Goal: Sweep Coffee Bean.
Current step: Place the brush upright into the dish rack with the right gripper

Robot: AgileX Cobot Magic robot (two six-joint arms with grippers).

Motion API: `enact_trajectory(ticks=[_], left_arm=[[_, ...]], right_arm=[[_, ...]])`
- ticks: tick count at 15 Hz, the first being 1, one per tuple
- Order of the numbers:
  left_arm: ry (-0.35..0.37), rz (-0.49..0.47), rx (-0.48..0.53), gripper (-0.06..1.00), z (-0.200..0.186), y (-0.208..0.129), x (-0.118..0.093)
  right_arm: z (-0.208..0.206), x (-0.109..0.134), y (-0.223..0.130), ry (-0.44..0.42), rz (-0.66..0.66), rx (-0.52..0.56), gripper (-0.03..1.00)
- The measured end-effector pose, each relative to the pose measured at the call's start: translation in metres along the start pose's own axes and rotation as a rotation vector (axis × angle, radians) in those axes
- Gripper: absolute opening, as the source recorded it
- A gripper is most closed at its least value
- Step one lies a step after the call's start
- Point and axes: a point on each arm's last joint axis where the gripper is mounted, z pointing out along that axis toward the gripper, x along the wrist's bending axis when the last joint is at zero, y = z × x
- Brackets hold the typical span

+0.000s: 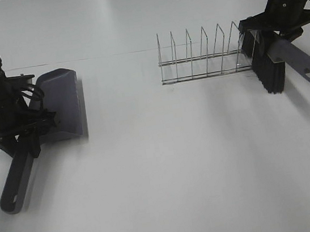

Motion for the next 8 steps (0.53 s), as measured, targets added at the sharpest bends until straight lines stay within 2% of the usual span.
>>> enact_trajectory(ticks=[8], left_arm=[[-0.001, 0.000, -0.010, 0.35, 0.0000, 0.0009, -0.0001]], right_arm=[[-0.0026, -0.0002, -0.0027, -0.002, -0.008, 0.039, 0.31]])
